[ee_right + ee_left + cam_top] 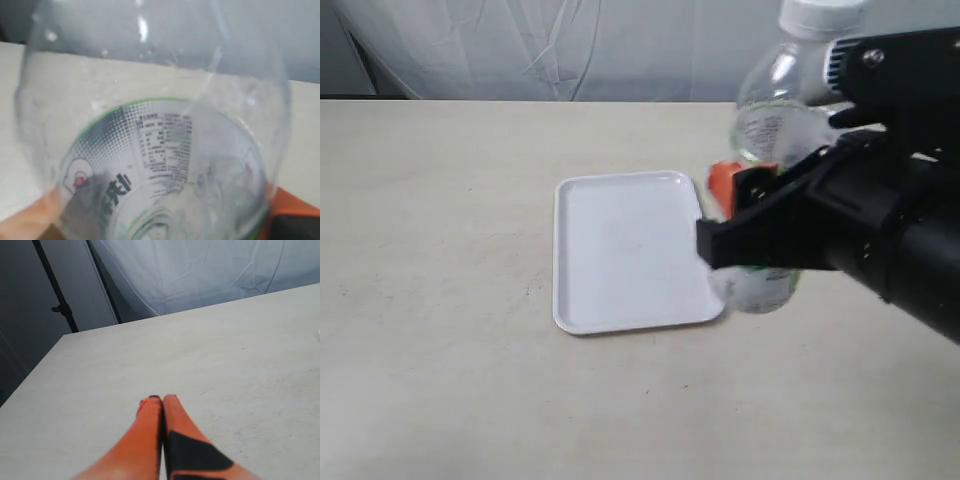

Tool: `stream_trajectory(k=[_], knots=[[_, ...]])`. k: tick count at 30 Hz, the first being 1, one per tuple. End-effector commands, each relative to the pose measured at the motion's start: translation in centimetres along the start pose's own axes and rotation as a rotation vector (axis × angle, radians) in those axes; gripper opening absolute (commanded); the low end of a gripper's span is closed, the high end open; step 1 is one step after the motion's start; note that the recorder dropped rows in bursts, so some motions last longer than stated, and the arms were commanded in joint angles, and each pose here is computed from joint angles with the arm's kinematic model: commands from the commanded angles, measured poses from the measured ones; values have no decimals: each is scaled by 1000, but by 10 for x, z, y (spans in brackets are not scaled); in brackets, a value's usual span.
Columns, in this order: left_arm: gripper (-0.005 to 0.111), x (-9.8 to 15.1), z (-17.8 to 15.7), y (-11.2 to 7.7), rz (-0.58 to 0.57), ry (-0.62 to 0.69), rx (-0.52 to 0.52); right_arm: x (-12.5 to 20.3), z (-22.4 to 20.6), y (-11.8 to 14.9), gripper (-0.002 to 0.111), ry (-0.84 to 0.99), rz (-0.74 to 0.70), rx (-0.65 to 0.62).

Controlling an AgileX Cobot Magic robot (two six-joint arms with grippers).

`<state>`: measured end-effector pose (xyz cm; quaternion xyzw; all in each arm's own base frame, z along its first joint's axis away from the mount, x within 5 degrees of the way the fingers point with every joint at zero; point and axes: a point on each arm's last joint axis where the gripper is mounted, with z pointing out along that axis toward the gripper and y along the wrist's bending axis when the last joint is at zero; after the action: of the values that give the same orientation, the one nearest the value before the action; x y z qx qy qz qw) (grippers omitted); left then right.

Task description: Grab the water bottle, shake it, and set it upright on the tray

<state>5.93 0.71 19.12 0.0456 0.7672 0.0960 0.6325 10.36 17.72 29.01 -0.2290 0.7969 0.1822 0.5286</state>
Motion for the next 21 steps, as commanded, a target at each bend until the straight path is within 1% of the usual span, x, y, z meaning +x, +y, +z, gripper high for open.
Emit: stream_trajectory(k=[1, 2, 3, 4, 5, 6, 7, 9, 10, 11, 12, 14, 15, 21], knots=[[0, -1, 0, 0, -3, -15, -2, -2, -10, 39, -1, -32, -214, -429], [0, -1, 0, 0, -3, -15, -2, -2, -7, 31, -1, -27, -185, -339], [0, -1, 0, 0, -3, -15, -2, -3, -3, 19, -1, -22, -150, -202], [0, -1, 0, 0, -3, -15, -2, -4, -1, 7, -1, -22, -87, -59], [0, -1, 0, 0, -3, -15, -2, -5, -1, -3, -1, -31, -9, 52], [0, -1, 0, 0, -3, -15, -2, -5, 0, -5, -1, -34, 44, 70], [0, -1, 0, 0, -3, -15, -2, -5, 0, -1, -1, -28, 24, 33], [0, -1, 0, 0, -3, -15, -2, -3, -1, 15, -1, -19, -149, -142], [0, -1, 0, 0, -3, -15, -2, -2, -2, 20, -1, -30, -237, -201], [0, -1, 0, 0, -3, -15, -2, -2, -1, 24, -1, -33, -279, -229], [0, -1, 0, 0, -3, -15, -2, -3, 1, 22, -1, -30, -272, -198], [0, -1, 0, 0, -3, -15, -2, -8, 7, 14, -1, -16, -248, -87], [0, -1, 0, 0, -3, -15, -2, -9, 12, 10, -1, -10, -247, -59], [0, -1, 0, 0, -3, -15, -2, -11, 40, -8, -1, 37, -196, -80]])
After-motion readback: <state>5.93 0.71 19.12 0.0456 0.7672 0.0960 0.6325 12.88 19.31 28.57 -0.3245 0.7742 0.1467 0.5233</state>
